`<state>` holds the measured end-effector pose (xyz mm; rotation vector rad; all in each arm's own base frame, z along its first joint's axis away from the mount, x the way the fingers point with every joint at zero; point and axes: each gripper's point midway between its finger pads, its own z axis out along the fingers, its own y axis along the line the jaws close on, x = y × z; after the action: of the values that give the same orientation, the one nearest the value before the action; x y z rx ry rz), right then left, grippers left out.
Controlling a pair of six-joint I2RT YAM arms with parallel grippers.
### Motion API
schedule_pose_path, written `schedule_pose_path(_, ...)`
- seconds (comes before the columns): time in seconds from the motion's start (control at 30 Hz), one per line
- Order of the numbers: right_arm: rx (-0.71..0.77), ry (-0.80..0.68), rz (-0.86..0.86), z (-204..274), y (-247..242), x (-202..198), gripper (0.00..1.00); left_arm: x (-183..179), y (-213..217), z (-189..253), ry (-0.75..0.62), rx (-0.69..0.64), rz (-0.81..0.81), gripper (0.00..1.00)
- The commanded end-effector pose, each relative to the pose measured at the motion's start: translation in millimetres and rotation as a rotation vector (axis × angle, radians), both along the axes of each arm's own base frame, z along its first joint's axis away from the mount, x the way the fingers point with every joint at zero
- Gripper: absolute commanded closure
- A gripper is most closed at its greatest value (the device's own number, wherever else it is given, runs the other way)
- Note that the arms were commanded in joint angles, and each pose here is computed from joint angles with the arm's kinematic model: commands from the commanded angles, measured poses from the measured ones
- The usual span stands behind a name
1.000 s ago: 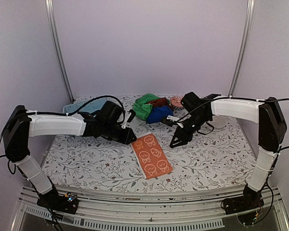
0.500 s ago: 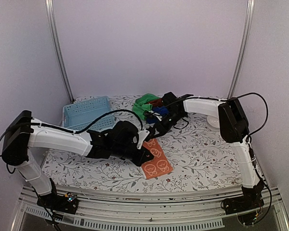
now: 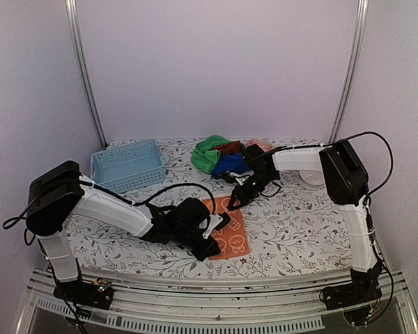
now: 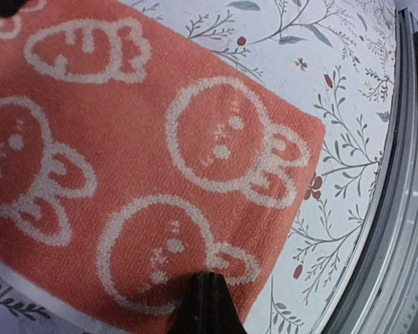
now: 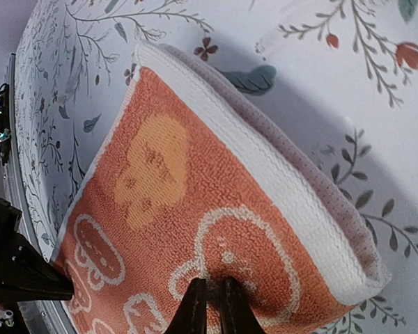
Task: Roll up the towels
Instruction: Rotate the towel at the center of the board.
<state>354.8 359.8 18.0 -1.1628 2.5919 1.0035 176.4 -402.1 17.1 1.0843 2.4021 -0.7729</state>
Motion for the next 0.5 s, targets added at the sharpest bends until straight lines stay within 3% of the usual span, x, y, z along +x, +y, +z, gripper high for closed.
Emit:
schedule_pose_path(0.0,-0.19,-0.005,-0.095,-31,-44,-2,0.91,-8,8,-21,-0.003,0.068,-0.046,1.0)
schedule_pose_path(0.1,-0.183,0.021,-0.075,-38,-45,-8,0.92,-5,6,-24,-0.02,0.075,-0.049,1.0)
schedule_pose_path(0.23,-0.044,0.043,-0.01,-7,-26,-16,0.88,-6,2,-18,-0.023,0.055,-0.062,1.0)
schedule_pose_path(0.37,0.062,-0.088,0.061,53,-20,-16,0.74,-1,-6,18,-0.086,-0.006,-0.071,0.96)
schedule_pose_path(0.47,0.111,-0.204,0.081,103,-27,-19,0.68,7,-8,57,-0.151,-0.056,-0.048,0.85)
